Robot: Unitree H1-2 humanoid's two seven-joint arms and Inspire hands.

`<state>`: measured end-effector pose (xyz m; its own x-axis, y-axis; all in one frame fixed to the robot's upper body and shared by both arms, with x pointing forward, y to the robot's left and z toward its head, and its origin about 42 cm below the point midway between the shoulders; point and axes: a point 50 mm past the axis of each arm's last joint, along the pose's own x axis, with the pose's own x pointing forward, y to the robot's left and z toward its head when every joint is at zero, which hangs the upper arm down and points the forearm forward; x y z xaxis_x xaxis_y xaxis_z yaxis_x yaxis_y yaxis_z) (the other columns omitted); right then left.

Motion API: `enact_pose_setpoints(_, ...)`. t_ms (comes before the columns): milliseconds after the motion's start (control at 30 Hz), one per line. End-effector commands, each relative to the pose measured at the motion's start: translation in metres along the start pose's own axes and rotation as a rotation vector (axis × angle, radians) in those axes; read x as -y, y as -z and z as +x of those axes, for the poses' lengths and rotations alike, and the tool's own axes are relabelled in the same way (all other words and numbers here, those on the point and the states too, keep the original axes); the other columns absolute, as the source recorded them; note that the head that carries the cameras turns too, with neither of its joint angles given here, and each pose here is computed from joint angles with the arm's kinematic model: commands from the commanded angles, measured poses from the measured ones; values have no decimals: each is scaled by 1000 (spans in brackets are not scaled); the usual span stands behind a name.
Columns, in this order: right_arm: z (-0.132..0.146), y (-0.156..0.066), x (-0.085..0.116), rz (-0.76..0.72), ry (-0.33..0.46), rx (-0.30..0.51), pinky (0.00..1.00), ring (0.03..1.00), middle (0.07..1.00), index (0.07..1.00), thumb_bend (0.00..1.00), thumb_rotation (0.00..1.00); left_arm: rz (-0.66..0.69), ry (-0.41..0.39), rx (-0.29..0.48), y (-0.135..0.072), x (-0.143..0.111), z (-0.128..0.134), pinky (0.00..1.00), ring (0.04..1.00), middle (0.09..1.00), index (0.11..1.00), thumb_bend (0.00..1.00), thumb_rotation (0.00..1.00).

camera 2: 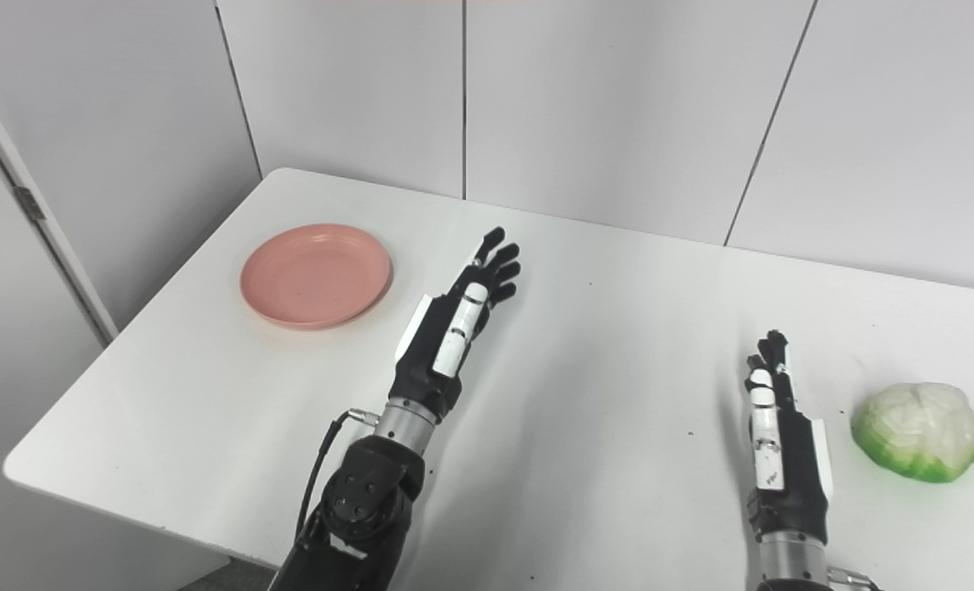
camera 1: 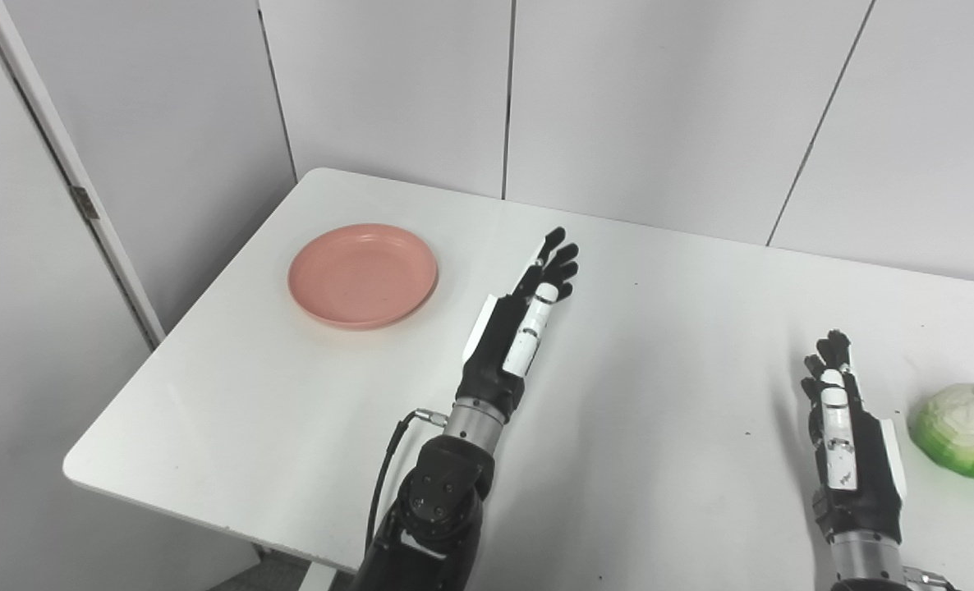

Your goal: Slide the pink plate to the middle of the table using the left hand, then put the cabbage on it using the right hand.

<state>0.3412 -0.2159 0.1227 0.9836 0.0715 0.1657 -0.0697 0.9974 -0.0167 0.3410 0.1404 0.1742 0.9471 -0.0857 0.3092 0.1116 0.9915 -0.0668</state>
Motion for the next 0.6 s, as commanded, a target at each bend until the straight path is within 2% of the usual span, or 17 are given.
enact_pose_setpoints(0, -20, 24, 10, -17, 27, -86, 1000, 977, 990, 997, 85, 1000, -7, 3, 101, -26, -3, 20, 905, 922, 939, 939, 451, 1000)
enact_pose_setpoints(267, -18, 25, 9, 2, 22, -81, 1000, 985, 1000, 1000, 86, 1000, -10, -40, 154, -50, -24, 45, 923, 937, 941, 944, 435, 1000)
enact_pose_setpoints(400, -18, 25, 10, 2, 22, -82, 1000, 987, 1000, 1000, 91, 1000, 8, -72, 150, -57, -43, 57, 916, 936, 943, 946, 438, 1000)
enact_pose_setpoints(467, -18, 26, 10, 0, 22, -83, 1000, 984, 998, 1000, 95, 1000, 10, -88, 140, -60, -51, 61, 953, 950, 948, 943, 469, 1000)
enact_pose_setpoints(567, -17, 26, 11, 3, 23, -85, 1000, 987, 999, 1000, 83, 1000, 13, -123, 150, -64, -64, 67, 936, 947, 949, 944, 444, 1000)
